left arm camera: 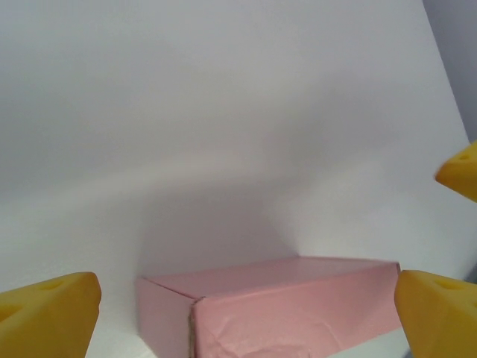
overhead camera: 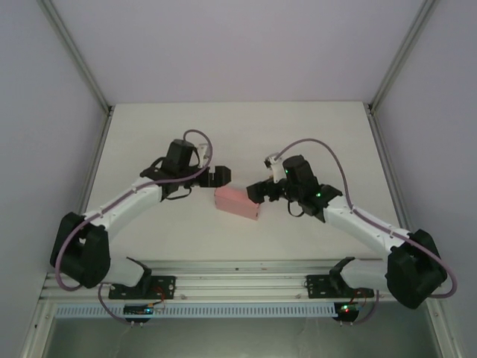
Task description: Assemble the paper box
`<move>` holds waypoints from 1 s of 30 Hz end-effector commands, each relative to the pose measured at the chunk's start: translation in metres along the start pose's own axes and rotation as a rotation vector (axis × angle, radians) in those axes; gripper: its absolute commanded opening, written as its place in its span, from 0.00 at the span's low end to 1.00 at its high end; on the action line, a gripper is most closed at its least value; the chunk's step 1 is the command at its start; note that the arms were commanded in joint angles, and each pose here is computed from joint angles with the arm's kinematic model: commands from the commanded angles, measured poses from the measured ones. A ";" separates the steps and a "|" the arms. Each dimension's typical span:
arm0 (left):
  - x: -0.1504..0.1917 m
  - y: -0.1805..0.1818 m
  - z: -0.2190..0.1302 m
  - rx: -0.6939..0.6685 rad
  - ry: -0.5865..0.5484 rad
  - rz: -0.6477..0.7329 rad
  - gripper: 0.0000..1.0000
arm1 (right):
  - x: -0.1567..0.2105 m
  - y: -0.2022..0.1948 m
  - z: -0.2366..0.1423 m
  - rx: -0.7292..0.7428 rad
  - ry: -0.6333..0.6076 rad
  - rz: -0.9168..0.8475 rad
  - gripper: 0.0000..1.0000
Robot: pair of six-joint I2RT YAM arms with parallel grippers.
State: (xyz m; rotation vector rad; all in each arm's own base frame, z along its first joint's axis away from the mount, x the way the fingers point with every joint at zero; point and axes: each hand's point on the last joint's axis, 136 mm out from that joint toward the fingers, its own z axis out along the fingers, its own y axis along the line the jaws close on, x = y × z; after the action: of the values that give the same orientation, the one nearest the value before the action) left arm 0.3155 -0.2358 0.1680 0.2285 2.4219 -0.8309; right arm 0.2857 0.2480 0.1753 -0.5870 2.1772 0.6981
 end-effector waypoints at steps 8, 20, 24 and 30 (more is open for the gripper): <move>-0.020 0.079 -0.079 -0.377 -0.152 -0.071 1.00 | 0.023 0.042 0.019 -0.166 0.376 -0.486 0.99; 0.014 0.107 -0.087 -0.415 -0.160 -0.156 0.99 | 0.061 0.025 0.077 -0.035 0.715 -0.683 0.99; 0.018 0.107 -0.085 -0.407 -0.150 -0.153 1.00 | 0.077 0.027 0.085 -0.093 0.781 -0.743 0.90; 0.016 0.103 -0.086 -0.388 -0.160 -0.133 1.00 | 0.077 0.024 0.090 -0.085 0.785 -0.766 0.63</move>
State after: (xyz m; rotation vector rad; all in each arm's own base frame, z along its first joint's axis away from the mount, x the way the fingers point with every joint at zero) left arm 0.2980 -0.1026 0.1514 -0.1559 2.4368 -0.3839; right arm 0.2694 0.3115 0.0652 -1.8067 2.3151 0.1660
